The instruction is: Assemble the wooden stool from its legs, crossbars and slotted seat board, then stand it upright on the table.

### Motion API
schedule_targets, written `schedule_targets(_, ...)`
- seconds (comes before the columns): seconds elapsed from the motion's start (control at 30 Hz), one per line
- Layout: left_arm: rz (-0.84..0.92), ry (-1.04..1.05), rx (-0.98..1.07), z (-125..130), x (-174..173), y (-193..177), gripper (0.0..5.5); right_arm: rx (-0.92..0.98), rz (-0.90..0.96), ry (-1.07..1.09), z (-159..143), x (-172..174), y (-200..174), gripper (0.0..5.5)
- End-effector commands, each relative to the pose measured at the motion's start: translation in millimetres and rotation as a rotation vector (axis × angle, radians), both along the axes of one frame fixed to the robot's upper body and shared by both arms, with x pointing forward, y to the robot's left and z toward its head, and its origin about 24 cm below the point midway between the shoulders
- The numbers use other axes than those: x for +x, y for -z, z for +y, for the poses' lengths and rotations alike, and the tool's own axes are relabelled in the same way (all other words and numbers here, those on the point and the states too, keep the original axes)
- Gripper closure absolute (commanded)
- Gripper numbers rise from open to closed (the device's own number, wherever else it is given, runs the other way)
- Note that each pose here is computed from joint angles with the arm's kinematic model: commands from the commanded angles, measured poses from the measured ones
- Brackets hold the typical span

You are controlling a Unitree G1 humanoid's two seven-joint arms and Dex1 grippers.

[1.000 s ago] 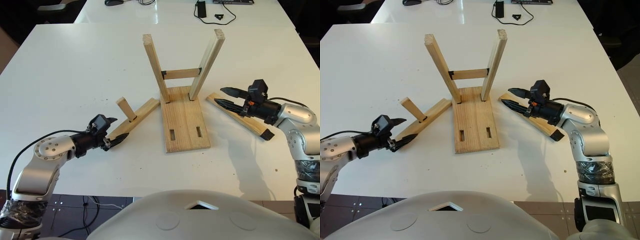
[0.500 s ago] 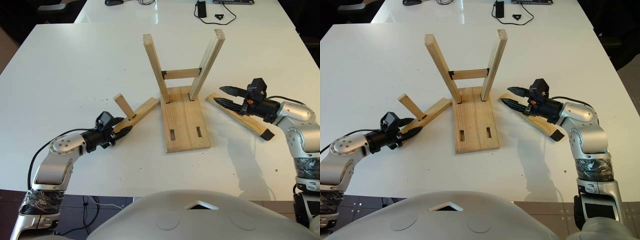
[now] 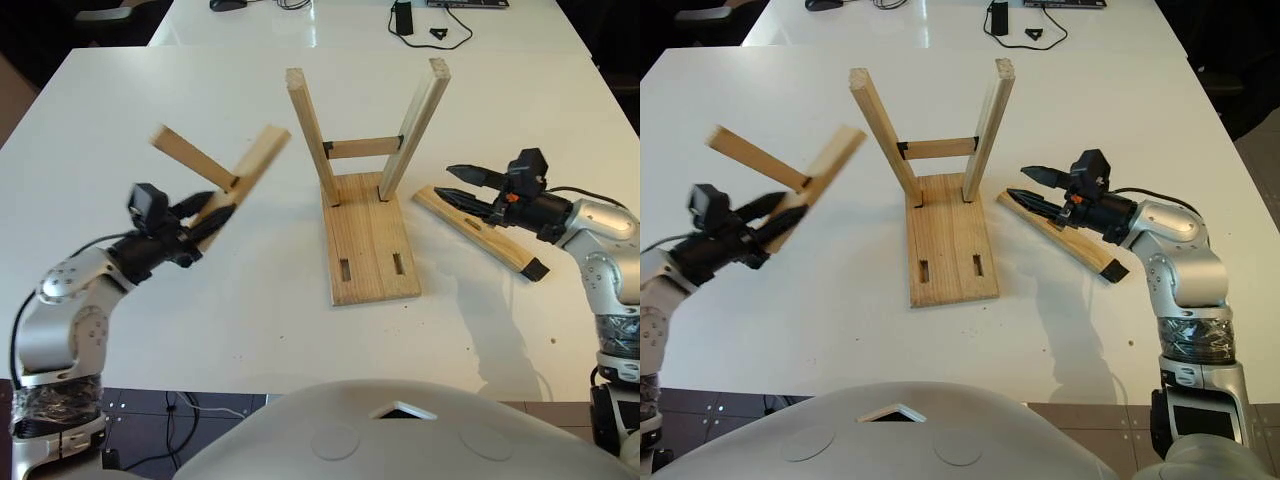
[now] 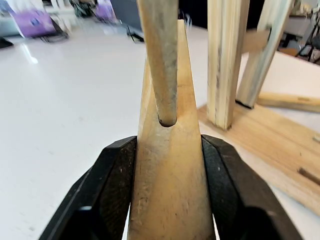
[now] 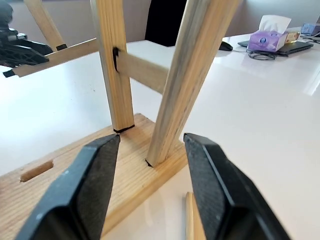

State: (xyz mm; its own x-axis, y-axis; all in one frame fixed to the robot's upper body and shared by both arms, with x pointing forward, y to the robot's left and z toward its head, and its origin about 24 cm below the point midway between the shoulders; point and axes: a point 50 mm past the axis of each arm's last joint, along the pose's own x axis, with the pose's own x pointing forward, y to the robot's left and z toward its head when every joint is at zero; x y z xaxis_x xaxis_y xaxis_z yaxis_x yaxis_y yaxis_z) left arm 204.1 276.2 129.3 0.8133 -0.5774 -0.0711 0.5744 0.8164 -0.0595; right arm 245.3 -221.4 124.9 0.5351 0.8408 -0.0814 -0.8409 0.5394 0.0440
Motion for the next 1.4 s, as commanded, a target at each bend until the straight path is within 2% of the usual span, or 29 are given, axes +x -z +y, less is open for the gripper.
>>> schedule_targets(0.03,-0.234,0.105,-0.155,-10,-4,-62,3.51,0.241,-0.14,-0.087,2,-3,-62,3.15)
schedule_targets(0.1,-0.312,0.227,-0.219,-25,-13,-85,3.51,0.334,-0.178,-0.159,6,-8,-84,3.15)
schedule_targets(0.23,-0.365,0.492,-0.283,-71,-25,-110,3.51,0.377,-0.168,-0.324,23,-17,-103,2.59)
schedule_targets(0.3,-0.352,0.582,-0.315,-91,-24,-112,3.51,0.354,-0.143,-0.407,33,-19,-104,2.26)
schedule_targets(0.5,-0.297,0.696,-0.325,-125,-17,-98,3.51,0.297,-0.137,-0.591,59,-14,-114,2.26)
schedule_targets(0.97,-0.272,0.746,-0.296,-144,-9,-87,3.51,0.325,-0.166,-0.71,88,-8,-116,2.26)
schedule_targets(1.23,-0.259,0.727,-0.283,-147,-3,-81,3.51,0.341,-0.151,-0.707,91,-6,-110,3.4)
schedule_targets(1.4,-0.264,0.716,-0.282,-147,-1,-82,3.51,0.311,-0.146,-0.675,88,-4,-105,3.48)
